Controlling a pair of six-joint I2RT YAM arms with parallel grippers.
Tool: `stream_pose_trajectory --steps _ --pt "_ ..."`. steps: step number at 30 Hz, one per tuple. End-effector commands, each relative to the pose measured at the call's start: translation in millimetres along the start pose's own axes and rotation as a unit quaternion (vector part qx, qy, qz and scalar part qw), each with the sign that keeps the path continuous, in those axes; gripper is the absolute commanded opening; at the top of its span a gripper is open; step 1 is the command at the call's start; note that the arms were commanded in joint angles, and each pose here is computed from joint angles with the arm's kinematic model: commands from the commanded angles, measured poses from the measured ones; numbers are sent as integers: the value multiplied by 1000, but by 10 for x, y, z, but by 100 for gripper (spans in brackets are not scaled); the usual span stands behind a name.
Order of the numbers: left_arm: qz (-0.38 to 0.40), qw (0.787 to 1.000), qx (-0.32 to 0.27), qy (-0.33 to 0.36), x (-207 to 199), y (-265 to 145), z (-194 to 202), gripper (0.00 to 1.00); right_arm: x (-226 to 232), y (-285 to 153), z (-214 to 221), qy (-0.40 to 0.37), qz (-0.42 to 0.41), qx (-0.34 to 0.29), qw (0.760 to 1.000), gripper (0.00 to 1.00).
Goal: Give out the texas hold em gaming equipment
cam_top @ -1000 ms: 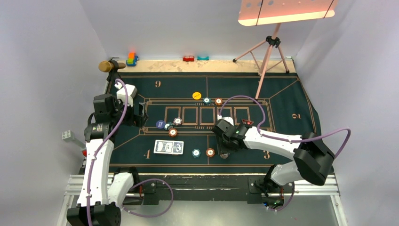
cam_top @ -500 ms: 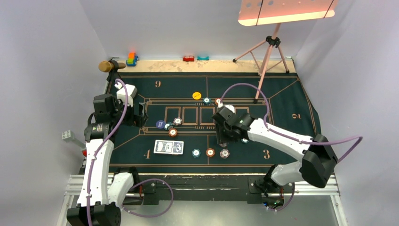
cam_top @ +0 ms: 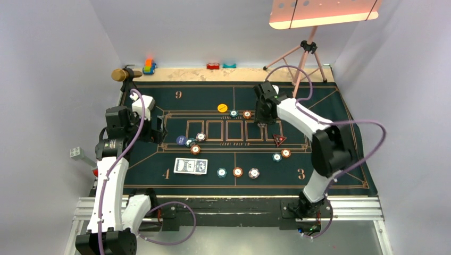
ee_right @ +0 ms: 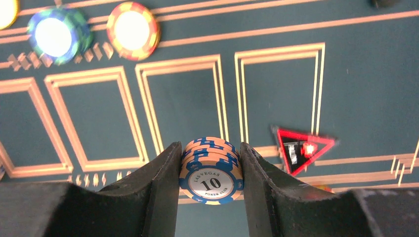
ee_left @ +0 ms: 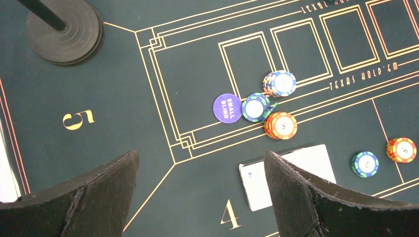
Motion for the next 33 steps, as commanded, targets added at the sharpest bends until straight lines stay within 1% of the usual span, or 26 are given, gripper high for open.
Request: stream_pose_trajectory --steps 1,8,13,16,17,18,24,27,28,31,33 --pt "3 1000 -9 8 9 -6 -9 100 -16 327 -392 -3 23 -23 999 20" --pt "3 1000 -9 9 11 -4 -7 100 -46 775 -700 10 37 -8 999 20" --pt "3 1000 -11 11 12 -9 -11 100 -51 1016 -741 14 36 7 999 21" --pt "3 1000 -11 11 10 -10 -3 100 -55 1136 -699 15 34 19 999 24" --pt "3 1000 -11 11 12 -8 -5 100 -50 1166 -685 15 33 23 999 26" --pt "3 1000 -10 10 12 -6 -6 100 -41 1183 -680 14 30 26 999 30" --pt "3 1000 -11 11 9 -11 -5 100 -21 1205 -692 6 23 33 999 61" --pt "2 1000 -11 10 11 -10 -3 100 -34 1127 -735 7 24 25 999 73" --pt "2 1000 -11 10 11 -11 -2 100 -41 1091 -754 7 25 22 999 75" --pt "3 1000 -12 11 7 -17 -6 100 -65 923 -852 10 28 9 1000 76" --pt "4 1000 -13 11 2 -20 -3 100 -86 714 -946 19 25 -14 999 76"
Point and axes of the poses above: each gripper's point midway between its finger pads, its own y axis out along the fingers, its own x axis along the line the jaws close on, z = x × y, the point moved 6 cm from there along -y, back along the fingers, and after that the axes turned 12 degrees about -y, right-handed, at the moved point
